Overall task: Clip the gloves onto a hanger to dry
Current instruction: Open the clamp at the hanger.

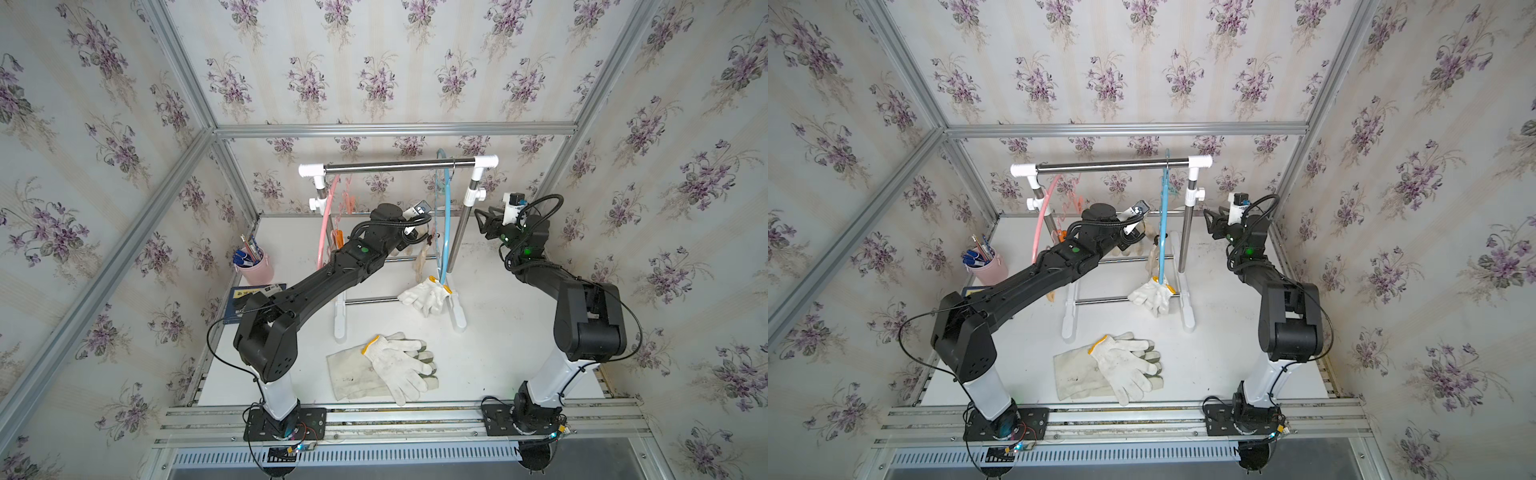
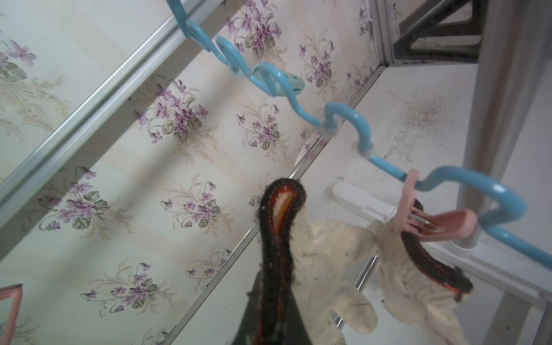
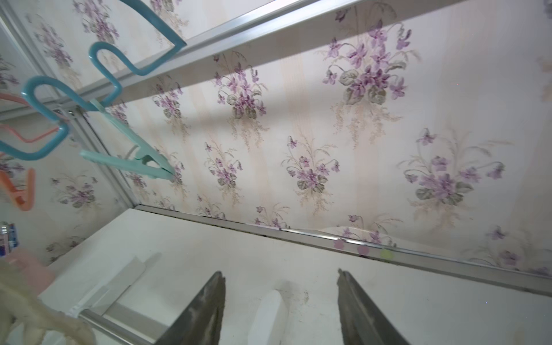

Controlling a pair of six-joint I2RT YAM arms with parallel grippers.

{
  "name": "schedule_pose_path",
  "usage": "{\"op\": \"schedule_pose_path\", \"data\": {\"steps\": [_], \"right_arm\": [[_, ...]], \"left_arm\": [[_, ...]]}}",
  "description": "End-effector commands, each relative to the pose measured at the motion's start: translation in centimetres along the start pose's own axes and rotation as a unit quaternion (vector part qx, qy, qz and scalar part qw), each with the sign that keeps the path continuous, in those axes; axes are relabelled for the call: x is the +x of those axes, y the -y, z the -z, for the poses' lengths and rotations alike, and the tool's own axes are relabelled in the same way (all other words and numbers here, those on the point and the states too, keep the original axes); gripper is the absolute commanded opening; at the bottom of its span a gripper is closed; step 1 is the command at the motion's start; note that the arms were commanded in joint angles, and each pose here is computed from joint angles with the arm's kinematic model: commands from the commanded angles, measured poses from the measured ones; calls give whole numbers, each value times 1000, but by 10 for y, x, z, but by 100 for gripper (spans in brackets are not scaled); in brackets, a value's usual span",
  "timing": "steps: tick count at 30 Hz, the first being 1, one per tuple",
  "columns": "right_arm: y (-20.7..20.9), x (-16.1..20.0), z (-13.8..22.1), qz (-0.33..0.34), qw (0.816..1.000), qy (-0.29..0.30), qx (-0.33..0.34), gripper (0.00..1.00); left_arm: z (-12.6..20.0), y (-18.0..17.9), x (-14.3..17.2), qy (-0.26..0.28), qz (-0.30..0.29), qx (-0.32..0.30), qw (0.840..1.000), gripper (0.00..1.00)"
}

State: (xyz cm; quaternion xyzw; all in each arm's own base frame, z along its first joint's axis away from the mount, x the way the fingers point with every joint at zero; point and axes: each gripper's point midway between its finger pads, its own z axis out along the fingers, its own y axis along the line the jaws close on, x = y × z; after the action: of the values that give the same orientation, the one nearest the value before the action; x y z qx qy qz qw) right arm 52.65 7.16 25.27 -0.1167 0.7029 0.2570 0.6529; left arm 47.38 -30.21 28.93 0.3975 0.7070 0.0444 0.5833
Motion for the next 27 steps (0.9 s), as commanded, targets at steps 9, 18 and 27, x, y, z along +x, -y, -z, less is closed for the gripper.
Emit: {"op": "schedule_pose_path", "data": {"steps": [9,18,27], "right_arm": [[-35,3,-15,71,976,37,-202,70],[-31,6,-41,116,955,42,-270,81],[-39,-6,-53,175,921,61,-341,99]], "left_arm": [[-31,-3,3,28,33,12,999,0],[-45,6,11,21,35,23,999,0],[-57,16,13,17,49,44,998,0]]}}
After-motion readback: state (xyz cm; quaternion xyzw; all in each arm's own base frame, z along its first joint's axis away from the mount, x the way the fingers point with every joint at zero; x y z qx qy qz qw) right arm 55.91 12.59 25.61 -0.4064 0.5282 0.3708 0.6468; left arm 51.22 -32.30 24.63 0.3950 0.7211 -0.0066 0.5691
